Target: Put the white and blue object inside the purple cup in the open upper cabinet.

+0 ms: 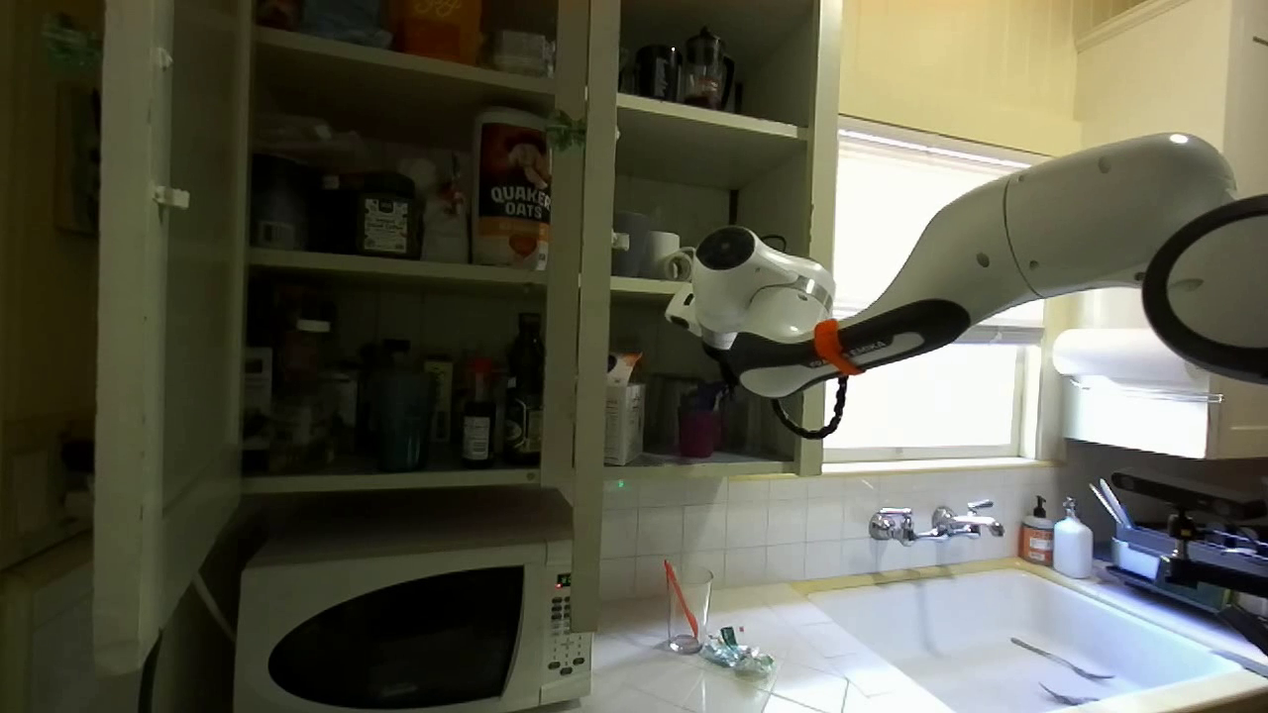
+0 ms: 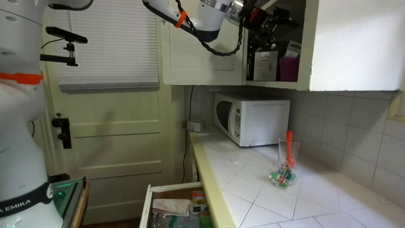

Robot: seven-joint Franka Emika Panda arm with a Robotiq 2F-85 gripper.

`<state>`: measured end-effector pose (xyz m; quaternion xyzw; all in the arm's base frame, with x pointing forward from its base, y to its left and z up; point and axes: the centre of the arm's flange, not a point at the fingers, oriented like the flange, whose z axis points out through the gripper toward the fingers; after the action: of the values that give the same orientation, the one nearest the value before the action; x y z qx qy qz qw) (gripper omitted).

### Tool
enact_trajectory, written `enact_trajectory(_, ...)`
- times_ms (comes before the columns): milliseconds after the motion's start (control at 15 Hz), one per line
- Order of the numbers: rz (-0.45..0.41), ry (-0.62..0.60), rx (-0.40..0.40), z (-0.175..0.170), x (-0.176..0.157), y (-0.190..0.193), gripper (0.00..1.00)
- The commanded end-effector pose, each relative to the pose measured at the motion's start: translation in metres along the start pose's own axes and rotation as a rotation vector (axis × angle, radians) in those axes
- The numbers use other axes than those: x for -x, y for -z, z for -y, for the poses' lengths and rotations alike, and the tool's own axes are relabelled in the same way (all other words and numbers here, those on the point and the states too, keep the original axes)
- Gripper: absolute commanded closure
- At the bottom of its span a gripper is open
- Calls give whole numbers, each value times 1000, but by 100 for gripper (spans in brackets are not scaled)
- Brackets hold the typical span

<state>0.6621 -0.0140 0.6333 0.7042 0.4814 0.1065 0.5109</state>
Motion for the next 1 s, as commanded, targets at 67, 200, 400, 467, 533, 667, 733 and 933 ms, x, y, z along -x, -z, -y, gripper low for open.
enact_trajectory(67, 38, -128, -27, 19, -4, 37, 0)
enact_trajectory(200, 49, -216, -34, 32, -1, 60, 0)
enact_trajectory(400, 72, -386, -63, 65, 16, 102, 0)
enact_trajectory(467, 92, -439, -76, 72, 25, 112, 0)
enact_trajectory(533, 128, -486, -85, 79, 36, 122, 0)
enact_trajectory(667, 206, -572, -109, 101, 60, 136, 0)
enact_trajectory(733, 248, -609, -131, 112, 75, 140, 0)
enact_trajectory(933, 323, -713, -266, 157, 119, 142, 0)
